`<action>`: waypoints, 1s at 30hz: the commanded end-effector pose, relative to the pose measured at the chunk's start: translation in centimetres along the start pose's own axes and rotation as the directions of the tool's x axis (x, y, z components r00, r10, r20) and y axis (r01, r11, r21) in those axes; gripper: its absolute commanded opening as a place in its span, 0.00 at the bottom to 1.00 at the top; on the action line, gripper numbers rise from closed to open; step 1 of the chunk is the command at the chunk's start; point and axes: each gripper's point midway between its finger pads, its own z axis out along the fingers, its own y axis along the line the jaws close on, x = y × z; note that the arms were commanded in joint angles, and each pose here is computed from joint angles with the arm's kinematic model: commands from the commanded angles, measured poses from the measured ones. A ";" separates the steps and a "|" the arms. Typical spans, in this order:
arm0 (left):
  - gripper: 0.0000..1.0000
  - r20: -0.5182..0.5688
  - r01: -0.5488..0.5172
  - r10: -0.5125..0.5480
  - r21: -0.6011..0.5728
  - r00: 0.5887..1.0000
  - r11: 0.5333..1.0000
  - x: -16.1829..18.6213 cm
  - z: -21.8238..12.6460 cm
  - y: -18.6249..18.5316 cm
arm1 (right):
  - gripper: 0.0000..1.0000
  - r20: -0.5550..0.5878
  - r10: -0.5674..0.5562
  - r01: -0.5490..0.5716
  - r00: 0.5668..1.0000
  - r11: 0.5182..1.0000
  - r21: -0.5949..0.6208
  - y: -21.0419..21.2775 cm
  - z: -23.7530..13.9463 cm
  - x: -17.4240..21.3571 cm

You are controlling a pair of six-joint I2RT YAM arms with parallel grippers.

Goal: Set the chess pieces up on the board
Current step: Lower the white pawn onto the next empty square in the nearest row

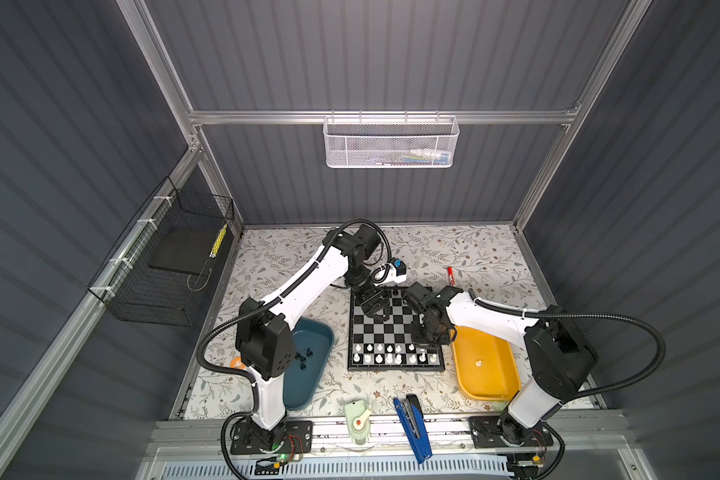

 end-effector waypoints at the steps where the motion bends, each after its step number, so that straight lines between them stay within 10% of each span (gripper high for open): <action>1: 0.94 0.011 -0.024 0.024 0.000 1.000 1.000 0.0 -0.7 -1.0 | 0.14 -0.024 -0.003 0.003 1.000 1.000 0.025 -0.3 0.5 0.6; 30: 0.94 0.003 -0.022 0.023 -0.011 1.000 1.000 0.3 -0.7 -0.8 | 0.22 0.028 -0.017 0.017 0.999 1.000 0.010 0.0 -1.9 -0.1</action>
